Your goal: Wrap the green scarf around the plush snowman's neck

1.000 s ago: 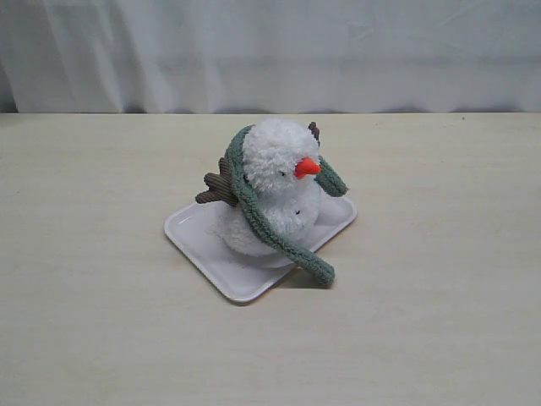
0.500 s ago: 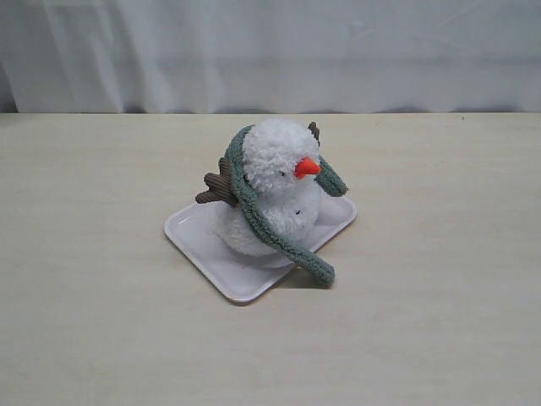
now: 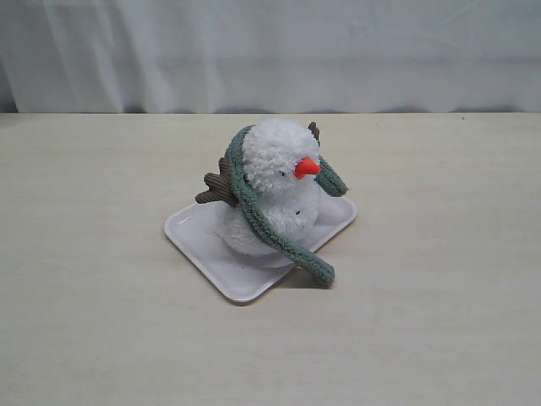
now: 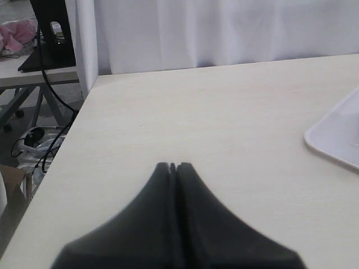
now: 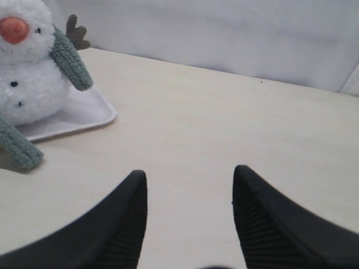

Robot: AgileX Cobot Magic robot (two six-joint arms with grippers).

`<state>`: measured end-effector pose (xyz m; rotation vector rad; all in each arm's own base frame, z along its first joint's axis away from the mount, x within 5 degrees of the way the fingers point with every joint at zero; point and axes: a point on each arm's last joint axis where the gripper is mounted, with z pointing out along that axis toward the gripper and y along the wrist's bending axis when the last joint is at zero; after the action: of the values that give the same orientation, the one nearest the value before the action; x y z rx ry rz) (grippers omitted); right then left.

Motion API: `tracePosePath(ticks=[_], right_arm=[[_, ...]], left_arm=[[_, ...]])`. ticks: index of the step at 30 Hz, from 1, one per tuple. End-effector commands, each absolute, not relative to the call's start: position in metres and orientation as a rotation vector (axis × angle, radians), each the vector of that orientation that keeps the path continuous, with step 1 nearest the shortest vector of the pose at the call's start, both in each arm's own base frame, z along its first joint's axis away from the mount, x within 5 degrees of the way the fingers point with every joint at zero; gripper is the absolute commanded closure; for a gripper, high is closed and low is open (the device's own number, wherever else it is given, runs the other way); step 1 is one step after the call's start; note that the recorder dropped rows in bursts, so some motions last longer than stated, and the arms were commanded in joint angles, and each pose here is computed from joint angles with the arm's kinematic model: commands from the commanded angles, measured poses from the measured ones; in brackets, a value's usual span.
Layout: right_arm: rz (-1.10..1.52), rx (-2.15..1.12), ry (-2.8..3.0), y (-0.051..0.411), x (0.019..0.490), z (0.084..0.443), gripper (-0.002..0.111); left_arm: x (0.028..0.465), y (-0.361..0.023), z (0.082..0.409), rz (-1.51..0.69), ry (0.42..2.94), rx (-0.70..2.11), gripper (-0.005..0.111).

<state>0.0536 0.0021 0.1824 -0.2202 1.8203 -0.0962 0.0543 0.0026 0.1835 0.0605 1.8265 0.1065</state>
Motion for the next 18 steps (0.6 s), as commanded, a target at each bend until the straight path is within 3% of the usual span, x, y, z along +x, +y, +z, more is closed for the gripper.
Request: tracePosePath(ticks=[1, 7, 14, 18], right_arm=[[-0.269, -0.342, 1.776, -0.002, 0.054, 0.185, 0.062], [-0.329, -0.390, 1.604, 0.000, 0.056, 0.199, 0.062], [-0.215, -0.304, 1.215, 0.008, 0.051, 0.234, 0.062], [0.232, 0.040, 1.117, 0.005, 0.047, 0.245, 0.062]], left_arm=[[0.054, 0.003, 0.183, 0.112, 1.820, 0.063, 0.107], [0.054, 0.003, 0.183, 0.112, 1.820, 0.063, 0.107], [0.054, 0.003, 0.183, 0.112, 1.820, 0.063, 0.107], [0.054, 0.003, 0.183, 0.112, 1.820, 0.063, 0.107]])
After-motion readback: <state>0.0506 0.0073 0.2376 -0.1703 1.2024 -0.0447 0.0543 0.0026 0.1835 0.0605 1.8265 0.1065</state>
